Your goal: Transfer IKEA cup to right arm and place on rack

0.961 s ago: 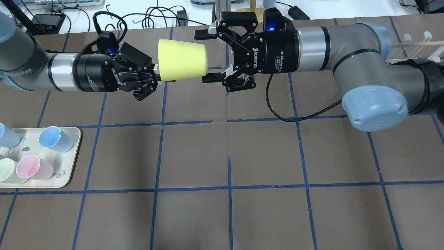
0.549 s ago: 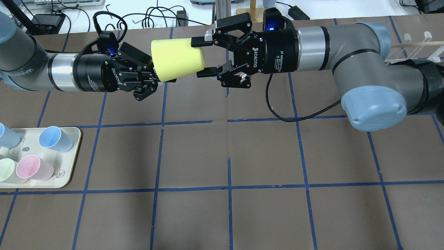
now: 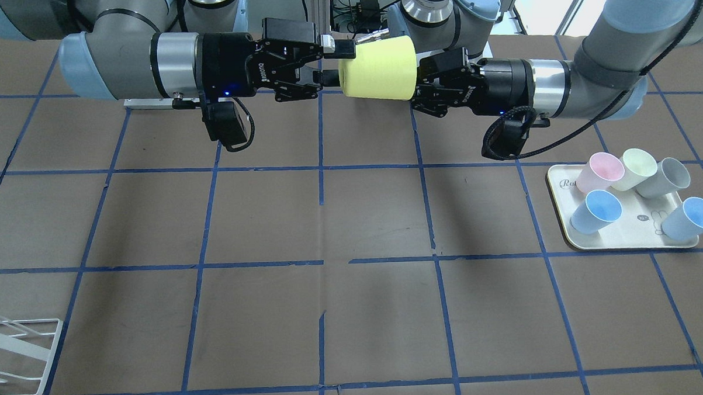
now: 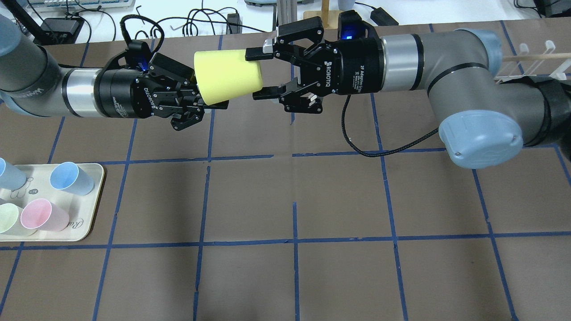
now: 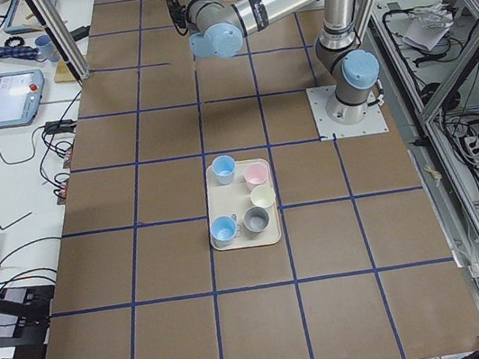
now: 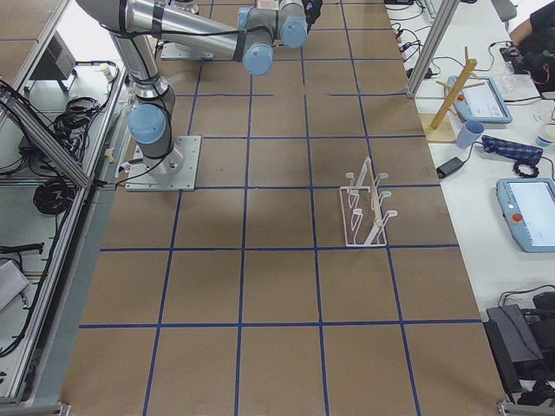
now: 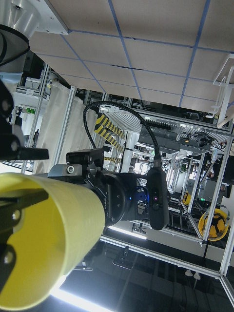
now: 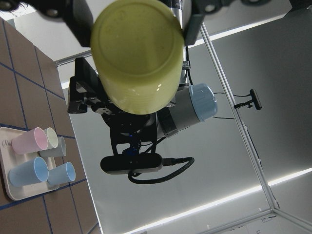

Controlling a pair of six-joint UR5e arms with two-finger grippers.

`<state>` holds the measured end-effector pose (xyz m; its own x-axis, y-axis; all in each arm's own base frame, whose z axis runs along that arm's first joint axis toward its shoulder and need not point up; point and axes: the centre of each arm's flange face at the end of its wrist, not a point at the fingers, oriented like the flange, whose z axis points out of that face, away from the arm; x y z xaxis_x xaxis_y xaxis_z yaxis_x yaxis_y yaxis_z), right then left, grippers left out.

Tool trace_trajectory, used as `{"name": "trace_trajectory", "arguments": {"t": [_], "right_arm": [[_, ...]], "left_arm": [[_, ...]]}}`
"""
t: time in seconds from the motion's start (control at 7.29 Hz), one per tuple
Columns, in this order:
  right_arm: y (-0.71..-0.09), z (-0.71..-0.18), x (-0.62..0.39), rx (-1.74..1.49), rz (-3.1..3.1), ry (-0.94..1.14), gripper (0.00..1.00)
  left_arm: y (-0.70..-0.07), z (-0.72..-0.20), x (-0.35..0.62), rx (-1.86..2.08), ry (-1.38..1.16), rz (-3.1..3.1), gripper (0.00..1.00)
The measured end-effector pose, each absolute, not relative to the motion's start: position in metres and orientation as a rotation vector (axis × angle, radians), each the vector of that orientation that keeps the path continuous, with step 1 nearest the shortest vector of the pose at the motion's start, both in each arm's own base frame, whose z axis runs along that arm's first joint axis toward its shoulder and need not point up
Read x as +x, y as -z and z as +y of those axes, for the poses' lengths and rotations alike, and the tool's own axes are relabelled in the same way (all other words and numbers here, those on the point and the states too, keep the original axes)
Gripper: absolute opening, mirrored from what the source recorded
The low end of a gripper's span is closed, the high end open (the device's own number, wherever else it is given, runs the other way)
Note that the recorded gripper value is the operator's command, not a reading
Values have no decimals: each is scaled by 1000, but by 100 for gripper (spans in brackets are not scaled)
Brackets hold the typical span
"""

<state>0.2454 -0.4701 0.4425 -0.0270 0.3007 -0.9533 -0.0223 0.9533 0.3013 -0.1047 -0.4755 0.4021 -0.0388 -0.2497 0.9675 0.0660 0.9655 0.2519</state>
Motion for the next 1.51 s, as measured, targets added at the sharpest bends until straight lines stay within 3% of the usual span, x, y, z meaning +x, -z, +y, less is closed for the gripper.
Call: {"name": "trace_trajectory", "arguments": {"t": [0.41, 0.69, 1.51], "right_arm": [[-445, -472, 241, 246, 1577, -272, 31], [-447, -472, 237, 253, 1575, -267, 30], [-460, -467, 208, 272, 1806, -126, 26]], "left_arm": [[-410, -480, -89, 166, 235, -1594, 55], [-415, -481, -72, 204, 223, -1591, 62], [-440, -476, -21, 276, 199, -1598, 63]]}}
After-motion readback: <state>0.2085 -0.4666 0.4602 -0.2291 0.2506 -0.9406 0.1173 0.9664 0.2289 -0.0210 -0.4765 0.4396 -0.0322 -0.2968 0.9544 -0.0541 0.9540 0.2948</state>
